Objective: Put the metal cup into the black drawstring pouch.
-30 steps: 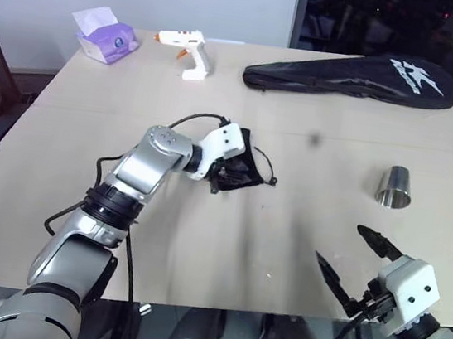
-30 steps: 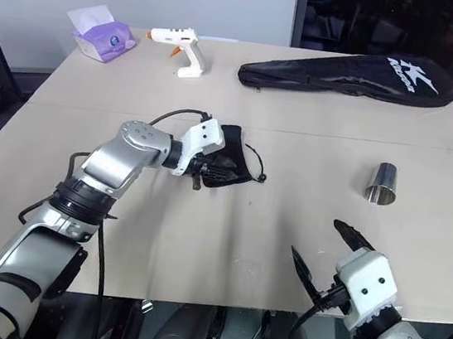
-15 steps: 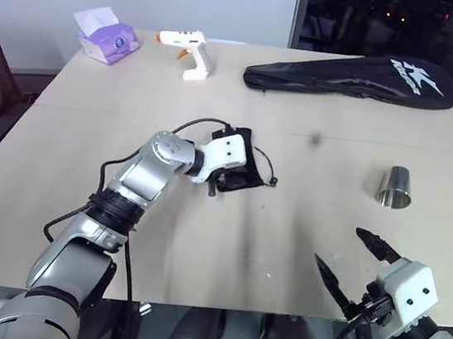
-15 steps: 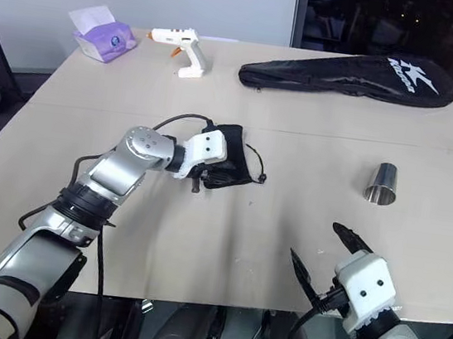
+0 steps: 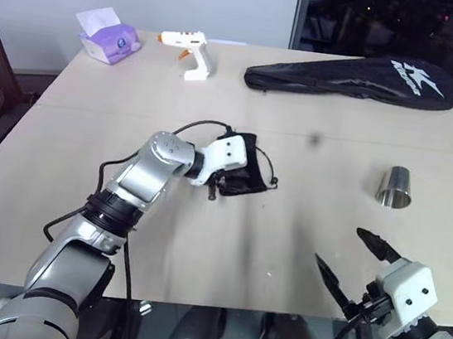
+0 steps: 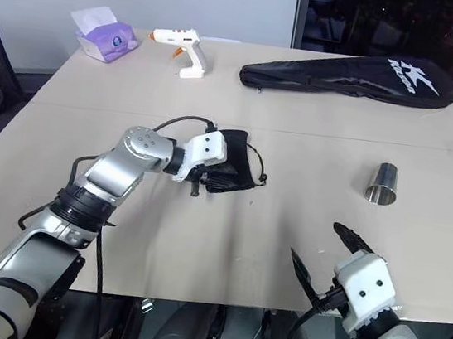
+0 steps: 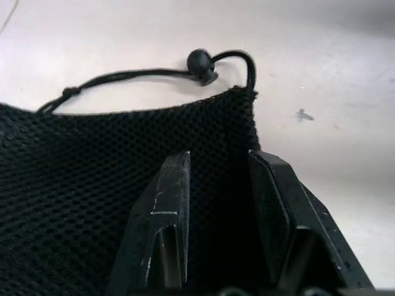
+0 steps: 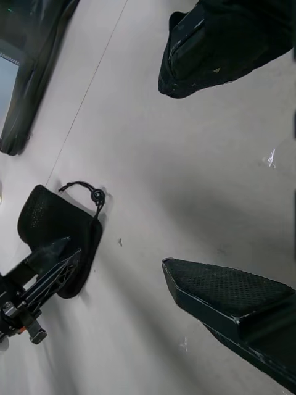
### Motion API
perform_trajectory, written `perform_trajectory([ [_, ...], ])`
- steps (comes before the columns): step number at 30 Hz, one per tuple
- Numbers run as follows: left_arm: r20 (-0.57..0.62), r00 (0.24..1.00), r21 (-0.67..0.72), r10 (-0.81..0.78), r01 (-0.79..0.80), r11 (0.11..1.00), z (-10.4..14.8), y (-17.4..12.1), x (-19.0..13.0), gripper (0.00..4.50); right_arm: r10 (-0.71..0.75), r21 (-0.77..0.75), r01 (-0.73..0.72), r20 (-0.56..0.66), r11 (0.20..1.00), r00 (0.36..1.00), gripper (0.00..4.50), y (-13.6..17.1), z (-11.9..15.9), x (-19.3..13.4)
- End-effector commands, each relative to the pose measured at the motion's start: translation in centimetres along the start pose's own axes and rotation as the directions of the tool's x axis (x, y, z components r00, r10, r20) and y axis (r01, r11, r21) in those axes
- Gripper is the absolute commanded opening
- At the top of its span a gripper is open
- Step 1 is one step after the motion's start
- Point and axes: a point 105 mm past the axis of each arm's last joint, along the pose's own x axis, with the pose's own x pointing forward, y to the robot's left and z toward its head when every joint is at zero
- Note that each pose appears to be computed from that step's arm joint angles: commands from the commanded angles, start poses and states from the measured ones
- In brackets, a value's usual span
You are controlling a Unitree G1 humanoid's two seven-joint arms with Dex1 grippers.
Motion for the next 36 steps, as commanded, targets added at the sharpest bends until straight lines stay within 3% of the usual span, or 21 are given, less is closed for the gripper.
perform_trajectory([
  [1, 0.032, 0.999, 0.028, -0.013, 0.012, 1.0, 1.2, -0.1, -0.8, 1.52, 0.0, -0.016, 0.0, 0.056, 1.0, 0.998, 4.5, 0.3, 1.4, -0.1],
  [10, -0.029, 0.997, 0.141, 0.073, -0.068, 0.988, -0.3, 0.3, 0.2, 1.52, -0.002, -0.015, 0.002, 0.056, 1.0, 0.998, 4.5, 0.3, 1.4, -0.1],
  [20, -0.039, 0.996, 0.152, 0.082, -0.075, 0.986, -1.3, 0.3, 1.1, 1.52, -0.008, -0.02, 0.009, 0.053, 1.0, 0.999, 4.5, 0.2, 1.3, 0.0],
  [22, -0.035, 0.997, 0.129, 0.076, -0.071, 0.989, -1.5, 0.3, 1.2, 1.0, -0.01, -0.02, 0.011, 0.054, 1.0, 0.998, 4.5, 0.2, 1.4, 0.0],
  [23, -0.018, 0.998, 0.079, 0.062, -0.06, 0.995, -1.2, 0.3, 1.2, 0.86, -0.011, -0.02, 0.013, 0.055, 1.0, 0.998, 4.5, 0.2, 1.4, 0.1],
  [25, 0.052, 0.998, -0.108, 0.03, -0.025, 0.994, 0.4, 0.6, 1.0, 0.04, -0.023, -0.026, 0.025, 0.054, 0.999, 0.998, 4.5, 0.0, 1.4, 0.1],
  [28, 0.124, 0.992, -0.269, -0.003, 0.036, 0.962, 2.3, 1.3, 0.1, 0.04, -0.063, -0.059, 0.066, 0.05, 0.996, 0.997, 4.5, -0.6, 1.4, 0.1],
  [33, 0.157, 0.987, -0.389, -0.017, 0.078, 0.918, 3.6, 1.9, -0.9, 0.04, -0.134, -0.069, 0.135, 0.017, 0.988, 0.991, 4.5, -2.5, 1.0, 0.7],
  [36, 0.182, 0.983, -0.432, -0.03, 0.107, 0.895, 4.3, 1.8, -1.1, 0.04, -0.268, -0.144, 0.256, -0.071, 0.956, 0.961, 4.5, -6.0, -0.1, 1.0],
])
